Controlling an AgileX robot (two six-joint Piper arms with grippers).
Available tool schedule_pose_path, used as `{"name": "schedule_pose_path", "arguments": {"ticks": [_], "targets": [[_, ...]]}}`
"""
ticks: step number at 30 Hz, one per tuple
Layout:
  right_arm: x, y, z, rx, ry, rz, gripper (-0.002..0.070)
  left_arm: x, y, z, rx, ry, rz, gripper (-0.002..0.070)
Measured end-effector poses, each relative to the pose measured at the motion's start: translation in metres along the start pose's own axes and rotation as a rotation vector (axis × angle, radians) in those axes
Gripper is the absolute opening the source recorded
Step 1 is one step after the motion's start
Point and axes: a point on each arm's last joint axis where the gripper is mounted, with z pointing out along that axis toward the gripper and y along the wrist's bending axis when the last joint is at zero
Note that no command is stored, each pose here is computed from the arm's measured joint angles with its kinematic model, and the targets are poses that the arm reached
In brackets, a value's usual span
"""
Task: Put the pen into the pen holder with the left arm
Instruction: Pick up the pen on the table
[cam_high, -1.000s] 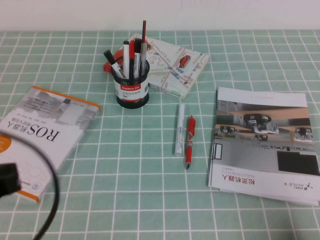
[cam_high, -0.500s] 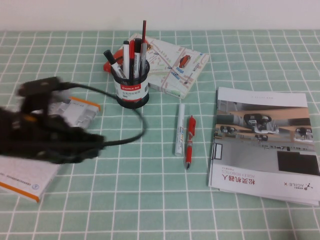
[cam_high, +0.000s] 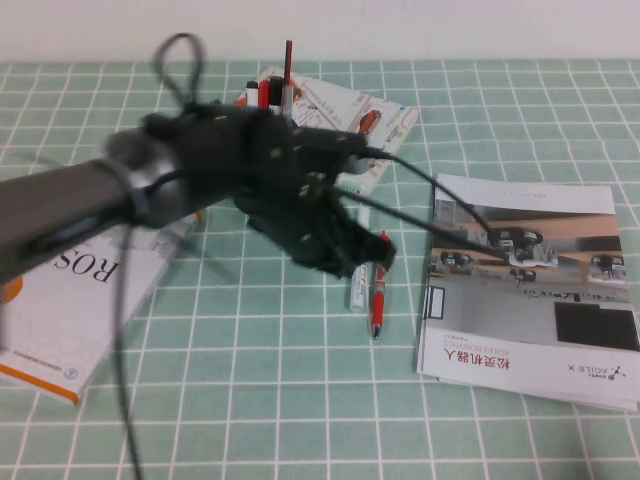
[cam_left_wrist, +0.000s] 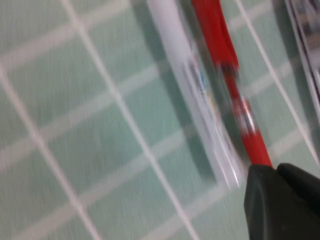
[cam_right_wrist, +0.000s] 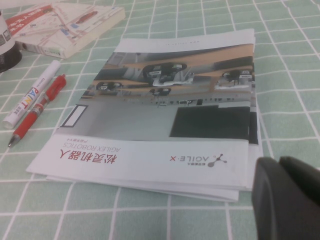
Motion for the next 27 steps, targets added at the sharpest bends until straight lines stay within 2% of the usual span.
{"name": "schedule_pose_path", "arguments": {"ticks": [6,16,23,27], "targets": [[0.000,0.000,0.000,0.000,0.000,0.000,-0.0020,-0.035,-0.002,0.025,-0.066,0.017,0.036,-0.0002],[0.000,0.000,0.000,0.000,0.000,0.000,-0.0020,-0.049,0.005,0.062,-0.147,0.103,0.109,0.0008],[0.000,0.000,0.000,0.000,0.000,0.000,-0.0020,-0.052,0.006,0.069,-0.157,0.100,0.090,0.0173],[0.000,0.000,0.000,0.000,0.000,0.000,-0.0020,-0.052,0.007,0.070,-0.159,0.096,0.046,0.0204]]}}
